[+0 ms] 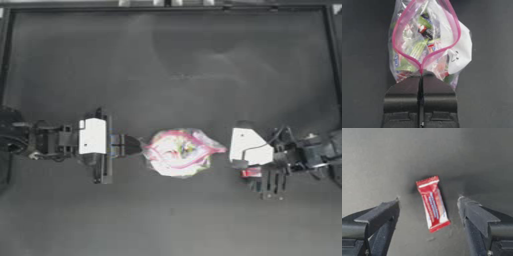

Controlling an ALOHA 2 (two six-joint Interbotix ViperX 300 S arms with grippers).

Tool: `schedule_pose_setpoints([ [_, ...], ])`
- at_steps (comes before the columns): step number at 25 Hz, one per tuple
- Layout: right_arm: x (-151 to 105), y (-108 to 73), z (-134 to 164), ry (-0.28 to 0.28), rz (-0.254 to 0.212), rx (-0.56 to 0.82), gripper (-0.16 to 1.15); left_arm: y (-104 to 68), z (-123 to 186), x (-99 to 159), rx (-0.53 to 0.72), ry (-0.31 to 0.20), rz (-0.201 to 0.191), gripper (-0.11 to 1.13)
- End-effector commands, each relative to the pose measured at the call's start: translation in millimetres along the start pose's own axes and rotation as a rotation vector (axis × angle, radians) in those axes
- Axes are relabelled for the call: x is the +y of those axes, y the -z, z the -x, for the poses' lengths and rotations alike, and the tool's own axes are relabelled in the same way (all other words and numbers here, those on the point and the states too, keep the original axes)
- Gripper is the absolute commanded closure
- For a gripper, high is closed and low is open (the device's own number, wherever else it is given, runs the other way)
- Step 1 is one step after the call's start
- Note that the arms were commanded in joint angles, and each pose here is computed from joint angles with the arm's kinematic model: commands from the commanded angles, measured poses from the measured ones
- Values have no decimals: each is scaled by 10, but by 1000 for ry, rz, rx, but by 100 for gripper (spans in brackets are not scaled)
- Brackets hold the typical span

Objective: Put candy in bag

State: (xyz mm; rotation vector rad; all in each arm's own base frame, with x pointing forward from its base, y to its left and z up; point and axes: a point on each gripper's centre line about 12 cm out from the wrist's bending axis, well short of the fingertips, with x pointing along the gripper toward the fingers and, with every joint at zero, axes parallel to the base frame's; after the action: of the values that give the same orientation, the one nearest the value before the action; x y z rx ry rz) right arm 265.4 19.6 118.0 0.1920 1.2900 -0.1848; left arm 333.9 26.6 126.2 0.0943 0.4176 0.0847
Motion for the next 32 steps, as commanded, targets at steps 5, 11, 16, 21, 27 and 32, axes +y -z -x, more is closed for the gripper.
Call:
schedule_pose_setpoints([
  [5, 25, -12, -45, 4, 10, 6, 1, -135, -1, 20, -44, -7, 5, 95],
  [11, 29, 2, -103, 6, 11, 18, 5, -136, -1, 15, -44, -6, 4, 95],
  [16, 20, 13, -142, 13, 15, 32, 17, -138, -1, 15, -46, -6, 4, 95],
  [21, 14, 38, -196, 23, 15, 56, 28, -136, -1, 15, -44, -6, 4, 95],
  [27, 13, 77, -275, 31, 3, 97, 46, -136, -1, 10, -44, -4, 4, 95],
  [32, 15, 75, -254, 34, -10, 101, 60, -138, -1, 0, -45, -1, 4, 95],
])
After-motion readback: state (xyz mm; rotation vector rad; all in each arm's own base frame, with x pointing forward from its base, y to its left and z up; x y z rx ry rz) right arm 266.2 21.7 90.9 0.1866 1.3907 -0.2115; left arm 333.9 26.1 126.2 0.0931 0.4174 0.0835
